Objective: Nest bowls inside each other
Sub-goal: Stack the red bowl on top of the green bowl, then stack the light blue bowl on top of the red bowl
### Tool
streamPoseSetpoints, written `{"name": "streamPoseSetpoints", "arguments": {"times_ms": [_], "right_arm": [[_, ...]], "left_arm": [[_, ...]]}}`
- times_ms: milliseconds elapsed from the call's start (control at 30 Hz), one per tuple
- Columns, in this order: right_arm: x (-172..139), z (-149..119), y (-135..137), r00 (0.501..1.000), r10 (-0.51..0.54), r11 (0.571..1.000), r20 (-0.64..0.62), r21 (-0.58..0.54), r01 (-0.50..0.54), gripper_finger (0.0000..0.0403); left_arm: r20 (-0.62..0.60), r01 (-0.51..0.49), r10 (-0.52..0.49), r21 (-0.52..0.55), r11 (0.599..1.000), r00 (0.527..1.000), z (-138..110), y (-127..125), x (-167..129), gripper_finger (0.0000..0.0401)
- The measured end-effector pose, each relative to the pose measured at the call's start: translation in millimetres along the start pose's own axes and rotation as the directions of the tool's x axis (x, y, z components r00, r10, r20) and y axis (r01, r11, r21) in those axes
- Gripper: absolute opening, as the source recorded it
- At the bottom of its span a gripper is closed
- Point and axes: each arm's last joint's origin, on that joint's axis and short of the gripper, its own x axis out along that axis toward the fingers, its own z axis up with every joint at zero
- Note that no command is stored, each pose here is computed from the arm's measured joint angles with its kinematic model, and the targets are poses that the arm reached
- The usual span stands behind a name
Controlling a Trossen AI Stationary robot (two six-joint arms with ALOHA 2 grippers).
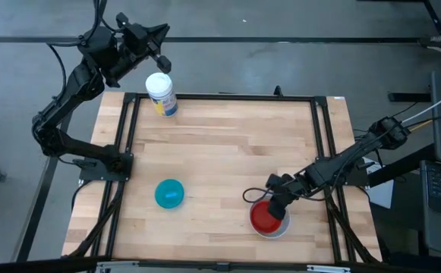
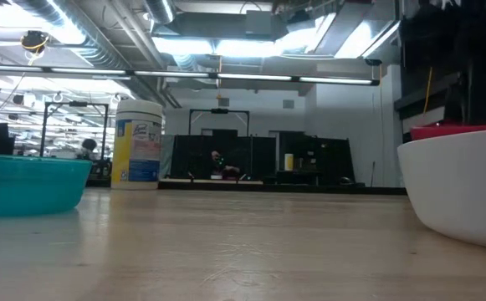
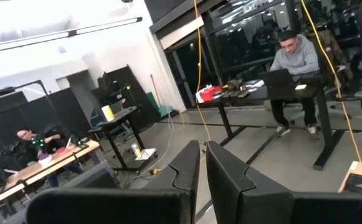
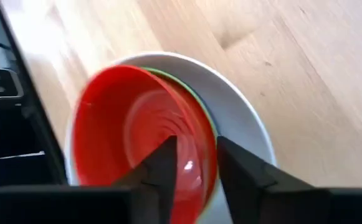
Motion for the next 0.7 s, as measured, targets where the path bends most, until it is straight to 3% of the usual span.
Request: {"name": "streamPoseSetpoints", "arguments": {"times_ms": [167,300,400,467,533,700], "right_arm": [[4,-5,-6,0.999,-0.023,0.999,-0.040,0.039,0.025,0.0167],[-1,3,6,0.992,0.101,0.995,0.070,0.018,-0.103,0.0192],[-15,17,15,0.948,0.222,0.974,0.228,-0.012,-0.225,0.0199],[-29,28,19,0.897,0.287,0.956,0.334,-0.038,-0.292,0.0199],[-48,37,21,0.828,0.345,0.934,0.442,-0.071,-0.351,0.0194],[-96,53,18,0.625,0.430,0.885,0.652,-0.168,-0.434,0.0172]], "left_arm": [[-0.012,0.005,-0.005,0.004,1.000,1.000,-1,-1,0,0.0025],[-0.068,0.023,-0.021,0.030,0.999,0.997,-7,-2,0,0.0022],[-0.208,0.055,-0.032,0.104,0.993,0.978,-21,-4,-2,0.0022],[-0.355,0.116,-0.058,0.144,0.983,0.933,-36,-5,-5,0.0022],[-0.512,0.188,-0.085,0.152,0.970,0.855,-53,-6,-12,0.0021],[-0.706,0.362,-0.264,-0.012,0.932,0.657,-77,-4,-29,0.0021]]}}
